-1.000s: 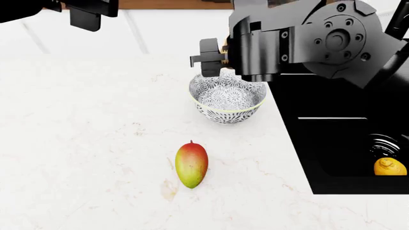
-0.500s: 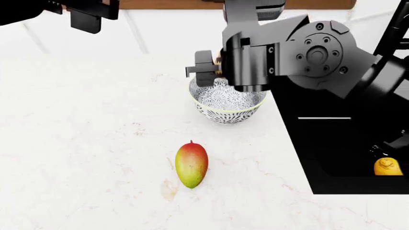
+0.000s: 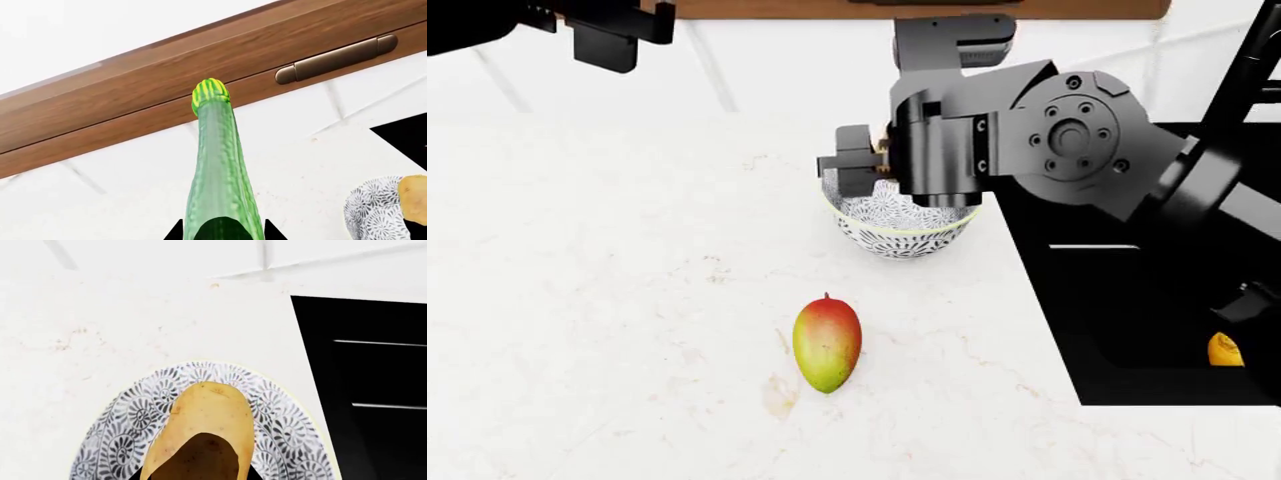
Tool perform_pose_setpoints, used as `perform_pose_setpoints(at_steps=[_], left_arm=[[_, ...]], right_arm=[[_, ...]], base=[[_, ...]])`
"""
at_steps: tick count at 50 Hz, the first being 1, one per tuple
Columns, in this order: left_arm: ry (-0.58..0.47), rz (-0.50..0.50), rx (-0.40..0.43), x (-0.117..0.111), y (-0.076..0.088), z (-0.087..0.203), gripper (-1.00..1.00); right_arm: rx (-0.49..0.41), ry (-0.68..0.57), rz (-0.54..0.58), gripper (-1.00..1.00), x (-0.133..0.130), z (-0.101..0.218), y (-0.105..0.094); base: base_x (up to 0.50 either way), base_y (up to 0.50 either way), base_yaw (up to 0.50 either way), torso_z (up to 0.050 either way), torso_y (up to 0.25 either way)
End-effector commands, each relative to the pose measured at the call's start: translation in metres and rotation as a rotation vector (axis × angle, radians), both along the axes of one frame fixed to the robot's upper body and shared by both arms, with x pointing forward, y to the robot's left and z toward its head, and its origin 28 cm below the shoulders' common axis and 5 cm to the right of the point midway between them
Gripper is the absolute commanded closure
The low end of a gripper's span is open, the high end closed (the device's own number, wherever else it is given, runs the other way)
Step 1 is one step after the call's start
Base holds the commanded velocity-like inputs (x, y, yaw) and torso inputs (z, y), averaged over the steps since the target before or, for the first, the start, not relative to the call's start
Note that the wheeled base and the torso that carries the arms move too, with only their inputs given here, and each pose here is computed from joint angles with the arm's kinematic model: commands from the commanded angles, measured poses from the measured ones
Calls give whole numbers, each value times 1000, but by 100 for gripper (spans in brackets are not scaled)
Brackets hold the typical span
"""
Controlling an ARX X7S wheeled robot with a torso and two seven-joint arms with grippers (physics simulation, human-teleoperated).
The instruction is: There is a mixed pile of frozen fruits and vegetables on the counter. Locate all the frozen vegetables and place the items in a bowl on the counter. Take all the frozen fruits and defrost them in a running sink.
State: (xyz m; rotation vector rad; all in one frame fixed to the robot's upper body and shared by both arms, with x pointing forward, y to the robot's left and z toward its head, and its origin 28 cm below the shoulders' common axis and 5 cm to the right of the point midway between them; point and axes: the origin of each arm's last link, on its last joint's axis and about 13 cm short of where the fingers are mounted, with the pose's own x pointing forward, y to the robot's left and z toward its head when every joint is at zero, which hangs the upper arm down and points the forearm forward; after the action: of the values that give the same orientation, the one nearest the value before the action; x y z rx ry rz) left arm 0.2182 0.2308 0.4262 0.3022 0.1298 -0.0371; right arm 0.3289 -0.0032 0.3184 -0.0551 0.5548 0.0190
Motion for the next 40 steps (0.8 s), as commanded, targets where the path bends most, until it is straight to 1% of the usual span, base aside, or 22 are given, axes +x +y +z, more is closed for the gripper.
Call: perform_pose_setpoints(at_steps=[1,20,40], left_arm=[[-5,7,-6,0,0,0,100],[-4,5,-4,0,0,0,100],[-3,5,-1,0,0,-1,100]], right_arm=[[-12,7,10,100,2,-6,1],[-24,27,3,100,5,-14,1],[-18,22,7,100,5,-14,0]], base=[[0,0,0,0,0],[0,0,0,1,1],[0,0,0,0,1]])
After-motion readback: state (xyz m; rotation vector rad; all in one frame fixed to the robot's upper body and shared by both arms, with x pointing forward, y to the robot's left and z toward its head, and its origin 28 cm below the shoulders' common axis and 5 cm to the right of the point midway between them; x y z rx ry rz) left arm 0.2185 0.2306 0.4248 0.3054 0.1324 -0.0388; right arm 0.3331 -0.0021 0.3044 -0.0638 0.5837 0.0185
